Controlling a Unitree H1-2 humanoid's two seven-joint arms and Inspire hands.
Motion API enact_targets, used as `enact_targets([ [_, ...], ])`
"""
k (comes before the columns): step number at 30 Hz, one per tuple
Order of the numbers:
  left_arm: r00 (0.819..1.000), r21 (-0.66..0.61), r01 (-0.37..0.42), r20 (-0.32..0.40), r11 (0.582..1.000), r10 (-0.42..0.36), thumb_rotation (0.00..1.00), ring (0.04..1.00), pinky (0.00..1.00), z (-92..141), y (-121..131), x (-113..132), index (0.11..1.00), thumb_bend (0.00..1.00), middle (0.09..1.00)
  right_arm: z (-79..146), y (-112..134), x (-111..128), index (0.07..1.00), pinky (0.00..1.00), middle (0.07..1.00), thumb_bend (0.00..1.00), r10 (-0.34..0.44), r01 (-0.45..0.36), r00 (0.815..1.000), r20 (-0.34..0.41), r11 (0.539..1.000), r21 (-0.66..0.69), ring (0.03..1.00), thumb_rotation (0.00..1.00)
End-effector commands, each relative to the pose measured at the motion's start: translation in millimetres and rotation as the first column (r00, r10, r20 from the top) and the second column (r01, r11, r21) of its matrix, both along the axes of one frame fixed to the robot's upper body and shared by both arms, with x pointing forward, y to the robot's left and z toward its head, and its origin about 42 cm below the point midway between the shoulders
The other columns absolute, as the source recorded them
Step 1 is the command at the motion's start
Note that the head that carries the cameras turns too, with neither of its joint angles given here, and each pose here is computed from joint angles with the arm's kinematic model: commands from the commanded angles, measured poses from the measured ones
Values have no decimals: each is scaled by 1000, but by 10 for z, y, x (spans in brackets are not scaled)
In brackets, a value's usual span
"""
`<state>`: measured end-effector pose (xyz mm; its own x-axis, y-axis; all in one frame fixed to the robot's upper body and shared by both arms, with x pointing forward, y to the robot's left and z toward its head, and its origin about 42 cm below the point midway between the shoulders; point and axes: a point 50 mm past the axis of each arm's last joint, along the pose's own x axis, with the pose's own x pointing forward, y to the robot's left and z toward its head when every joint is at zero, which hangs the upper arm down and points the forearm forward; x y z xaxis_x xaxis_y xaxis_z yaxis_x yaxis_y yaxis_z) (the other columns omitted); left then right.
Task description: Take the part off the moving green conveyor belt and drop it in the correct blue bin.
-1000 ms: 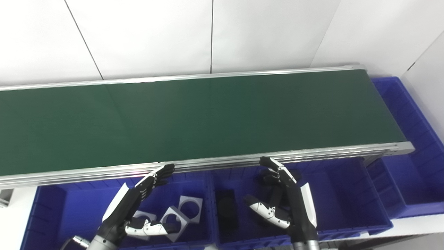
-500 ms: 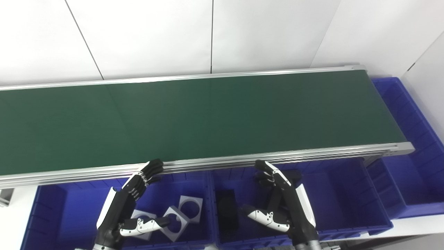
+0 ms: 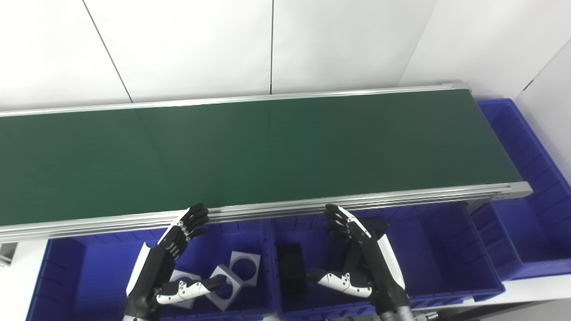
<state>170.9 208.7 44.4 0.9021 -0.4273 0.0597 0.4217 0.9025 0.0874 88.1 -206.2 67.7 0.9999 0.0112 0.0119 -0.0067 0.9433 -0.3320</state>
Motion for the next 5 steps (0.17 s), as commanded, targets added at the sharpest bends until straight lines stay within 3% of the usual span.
enact_targets([
  [1,998,-4,-14,62,1000,15,290,865,817,73,14,21,885,876,880,86,24,18,868,715,834,803,-2,2,999,39,1000,11,775,432],
  [5,998,-4,-12,54,1000,12,287,867,809,55,18,16,886,866,885,55,16,-2,867,713,830,786,-15,14,1000,28,1000,16,771,425],
])
